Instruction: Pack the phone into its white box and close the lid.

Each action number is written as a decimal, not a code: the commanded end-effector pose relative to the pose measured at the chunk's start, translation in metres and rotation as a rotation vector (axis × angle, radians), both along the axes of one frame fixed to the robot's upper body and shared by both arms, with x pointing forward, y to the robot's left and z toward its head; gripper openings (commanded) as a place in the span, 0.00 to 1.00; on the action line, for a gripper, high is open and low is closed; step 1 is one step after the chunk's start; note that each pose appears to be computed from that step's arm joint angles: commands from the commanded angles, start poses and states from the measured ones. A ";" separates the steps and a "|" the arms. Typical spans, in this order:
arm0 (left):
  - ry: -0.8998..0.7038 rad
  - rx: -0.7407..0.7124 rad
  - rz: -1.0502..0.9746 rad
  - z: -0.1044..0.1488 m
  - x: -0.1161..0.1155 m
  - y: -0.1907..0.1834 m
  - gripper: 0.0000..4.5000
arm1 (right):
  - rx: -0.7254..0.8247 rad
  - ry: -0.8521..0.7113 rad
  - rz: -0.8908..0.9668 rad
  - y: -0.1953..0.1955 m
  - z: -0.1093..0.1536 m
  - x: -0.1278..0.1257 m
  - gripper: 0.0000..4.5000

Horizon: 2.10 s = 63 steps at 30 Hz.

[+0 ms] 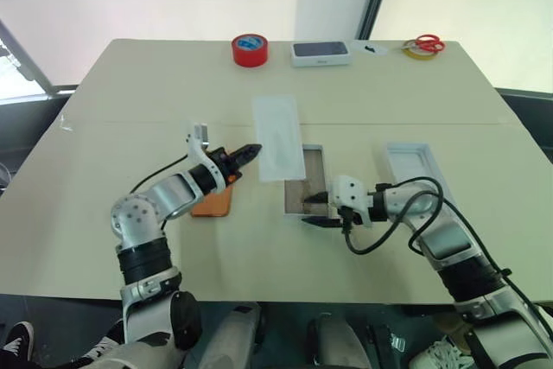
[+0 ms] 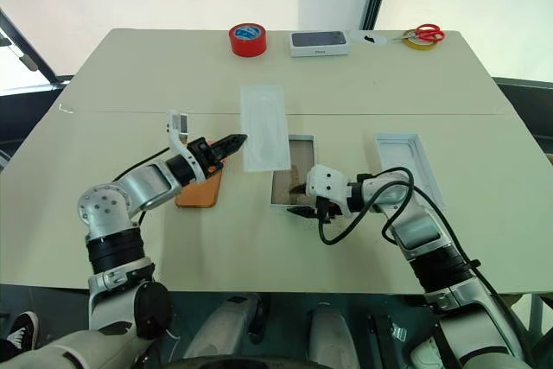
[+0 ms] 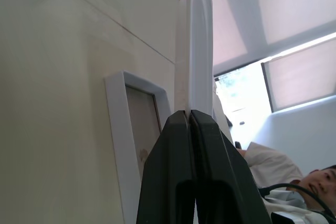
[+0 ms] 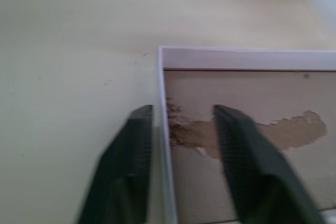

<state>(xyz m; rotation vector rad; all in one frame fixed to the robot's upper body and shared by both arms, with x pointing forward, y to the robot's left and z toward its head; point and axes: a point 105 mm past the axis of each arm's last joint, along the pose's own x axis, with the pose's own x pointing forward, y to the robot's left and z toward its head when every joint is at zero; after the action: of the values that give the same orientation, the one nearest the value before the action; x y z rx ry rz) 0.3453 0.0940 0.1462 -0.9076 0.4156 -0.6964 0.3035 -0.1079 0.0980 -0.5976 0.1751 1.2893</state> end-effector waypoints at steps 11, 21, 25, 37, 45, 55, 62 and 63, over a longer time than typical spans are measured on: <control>0.014 0.022 -0.077 -0.014 -0.012 -0.029 0.00 | -0.023 -0.130 -0.211 -0.089 0.049 0.009 0.65; 0.011 0.091 -0.125 -0.019 -0.012 -0.042 0.00 | -0.032 -0.172 -0.258 -0.098 0.052 0.021 0.65; -0.003 0.103 -0.157 -0.018 -0.016 -0.046 0.20 | -0.034 -0.178 -0.258 -0.098 0.051 0.022 0.66; -0.189 0.204 -0.124 0.011 -0.025 -0.019 0.65 | 0.252 -0.257 -0.347 -0.043 0.088 0.068 0.48; -0.456 0.476 -0.037 0.020 -0.019 0.044 0.65 | 0.130 -0.204 -0.133 0.010 0.043 0.041 0.01; -0.310 0.486 0.079 -0.002 -0.017 0.094 0.65 | -0.160 -0.305 -0.061 0.027 -0.003 0.048 0.01; -0.202 0.466 0.108 -0.006 -0.017 0.121 0.65 | -0.030 -0.353 -0.105 0.035 0.038 0.061 0.01; -0.188 0.471 0.113 -0.007 -0.017 0.127 0.65 | 0.020 -0.347 -0.110 0.040 0.048 0.062 0.01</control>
<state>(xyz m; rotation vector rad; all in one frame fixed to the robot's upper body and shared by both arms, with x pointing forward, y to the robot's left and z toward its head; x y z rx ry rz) 0.3272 0.2105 0.1248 -0.4027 0.3785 -0.5490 0.3606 -0.0757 0.1080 -0.8248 0.0308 1.0876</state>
